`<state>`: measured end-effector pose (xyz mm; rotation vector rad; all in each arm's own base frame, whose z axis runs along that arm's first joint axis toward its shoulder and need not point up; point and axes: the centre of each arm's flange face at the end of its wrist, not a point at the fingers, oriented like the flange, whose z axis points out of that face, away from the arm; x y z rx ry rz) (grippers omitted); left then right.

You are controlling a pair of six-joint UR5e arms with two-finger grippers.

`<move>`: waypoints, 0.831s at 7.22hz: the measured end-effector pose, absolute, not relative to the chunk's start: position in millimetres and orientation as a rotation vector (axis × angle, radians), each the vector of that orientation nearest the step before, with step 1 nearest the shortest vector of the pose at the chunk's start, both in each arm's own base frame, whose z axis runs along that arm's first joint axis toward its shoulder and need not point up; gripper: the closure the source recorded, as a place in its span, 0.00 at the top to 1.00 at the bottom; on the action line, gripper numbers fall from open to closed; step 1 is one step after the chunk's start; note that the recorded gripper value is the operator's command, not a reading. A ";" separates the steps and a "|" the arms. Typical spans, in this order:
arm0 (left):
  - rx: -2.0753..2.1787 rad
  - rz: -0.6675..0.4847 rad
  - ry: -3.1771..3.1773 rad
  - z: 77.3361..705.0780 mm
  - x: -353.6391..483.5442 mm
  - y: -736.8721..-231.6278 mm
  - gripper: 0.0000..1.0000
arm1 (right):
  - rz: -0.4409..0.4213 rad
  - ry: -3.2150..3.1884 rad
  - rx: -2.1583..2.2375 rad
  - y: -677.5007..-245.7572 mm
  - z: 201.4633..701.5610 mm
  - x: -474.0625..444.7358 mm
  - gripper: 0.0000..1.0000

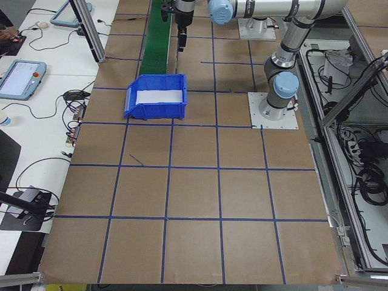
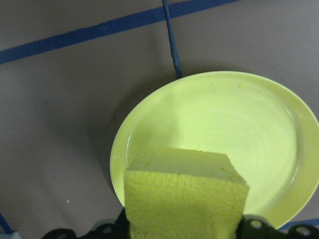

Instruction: Move block left to right into plate

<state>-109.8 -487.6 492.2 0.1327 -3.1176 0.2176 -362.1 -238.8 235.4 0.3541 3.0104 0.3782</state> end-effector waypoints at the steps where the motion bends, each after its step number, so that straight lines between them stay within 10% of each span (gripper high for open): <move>1: 0.132 0.218 -3.118 492.2 -109.9 -487.6 1.00 | 0.374 3.005 0.386 -232.4 235.9 -367.3 1.00; 6: 0.140 0.192 -3.115 483.0 -109.8 -486.6 1.00 | 0.382 3.069 0.460 -299.1 263.7 -330.7 1.00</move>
